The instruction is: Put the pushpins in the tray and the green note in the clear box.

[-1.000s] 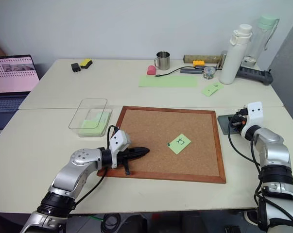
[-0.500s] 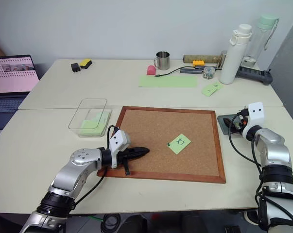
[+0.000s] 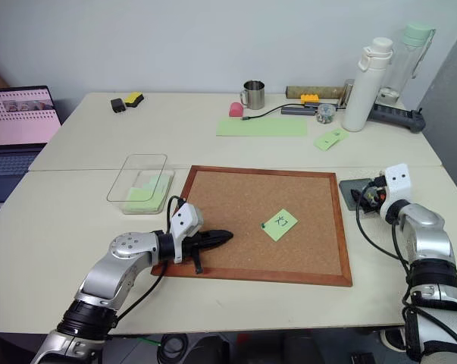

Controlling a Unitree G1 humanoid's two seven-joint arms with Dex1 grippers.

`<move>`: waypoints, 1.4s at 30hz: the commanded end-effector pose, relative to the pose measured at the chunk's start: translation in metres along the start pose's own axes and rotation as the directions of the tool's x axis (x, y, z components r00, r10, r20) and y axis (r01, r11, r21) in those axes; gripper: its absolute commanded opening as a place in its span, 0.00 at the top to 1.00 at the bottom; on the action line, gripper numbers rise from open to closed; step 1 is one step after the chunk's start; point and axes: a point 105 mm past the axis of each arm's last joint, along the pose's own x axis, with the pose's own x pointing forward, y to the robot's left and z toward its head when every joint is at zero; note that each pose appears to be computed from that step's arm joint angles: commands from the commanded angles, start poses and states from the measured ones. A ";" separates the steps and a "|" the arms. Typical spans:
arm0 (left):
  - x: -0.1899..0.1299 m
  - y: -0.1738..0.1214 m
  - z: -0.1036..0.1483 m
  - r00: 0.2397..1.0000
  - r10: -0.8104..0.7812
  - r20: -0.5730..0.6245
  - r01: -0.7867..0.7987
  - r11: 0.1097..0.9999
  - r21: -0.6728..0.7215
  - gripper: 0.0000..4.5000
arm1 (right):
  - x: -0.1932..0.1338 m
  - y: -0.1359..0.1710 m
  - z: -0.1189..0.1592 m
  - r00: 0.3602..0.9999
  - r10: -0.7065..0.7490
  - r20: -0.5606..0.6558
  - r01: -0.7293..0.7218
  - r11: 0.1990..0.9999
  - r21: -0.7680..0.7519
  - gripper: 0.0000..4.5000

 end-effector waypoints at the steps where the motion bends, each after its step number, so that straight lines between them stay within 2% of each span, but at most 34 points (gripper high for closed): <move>1: -0.002 -0.001 -0.006 1.000 0.005 -0.027 -0.005 1.000 -0.010 1.00 | -0.004 -0.009 0.014 0.999 -0.017 0.040 0.020 0.998 -0.065 0.01; 7: -0.001 0.000 -0.006 1.000 0.006 -0.026 -0.006 1.000 -0.012 1.00 | -0.006 -0.012 0.025 0.996 -0.010 0.084 0.016 0.998 -0.064 0.01; 10: -0.001 0.000 -0.006 1.000 0.007 -0.025 -0.007 1.000 -0.013 1.00 | -0.009 0.003 0.050 0.980 0.074 0.183 -0.064 0.996 -0.057 0.01; 12: -0.002 0.000 -0.006 1.000 0.009 -0.026 -0.009 1.000 -0.014 1.00 | -0.013 0.028 0.066 0.953 0.200 0.228 -0.184 0.979 -0.091 0.01; 15: -0.003 0.000 -0.008 0.999 0.010 -0.032 -0.010 1.000 -0.011 1.00 | -0.026 0.086 0.081 0.860 0.450 0.242 -0.419 0.892 -0.170 0.01; 20: -0.003 -0.002 -0.008 0.999 0.007 -0.032 -0.008 1.000 -0.014 1.00 | -0.040 0.153 0.077 0.742 0.640 0.201 -0.613 0.768 -0.184 0.01; 23: -0.003 -0.001 -0.007 0.999 0.013 -0.031 -0.014 1.000 -0.013 1.00 | -0.039 0.187 0.069 0.722 0.667 0.183 -0.646 0.745 -0.166 0.01; 27: -0.004 -0.002 -0.008 0.999 0.021 -0.035 -0.022 1.000 -0.014 1.00 | -0.039 0.214 0.057 0.708 0.689 0.154 -0.673 0.725 -0.150 0.01; 33: -0.004 -0.004 -0.008 0.999 0.027 -0.035 -0.028 0.999 -0.019 1.00 | -0.027 0.230 0.037 0.716 0.690 0.103 -0.676 0.723 -0.143 0.01; 37: -0.004 -0.004 -0.008 0.999 0.031 -0.035 -0.032 0.999 -0.020 1.00 | -0.021 0.237 0.037 0.710 0.695 0.108 -0.683 0.718 -0.132 0.14; 38: -0.004 -0.004 -0.008 0.999 0.033 -0.034 -0.034 0.999 -0.021 1.00 | -0.020 0.240 0.036 0.706 0.700 0.108 -0.688 0.714 -0.131 0.21; 42: -0.005 -0.006 -0.008 0.999 0.036 -0.033 -0.037 0.999 -0.023 1.00 | -0.020 0.247 0.033 0.693 0.714 0.101 -0.704 0.700 -0.122 0.37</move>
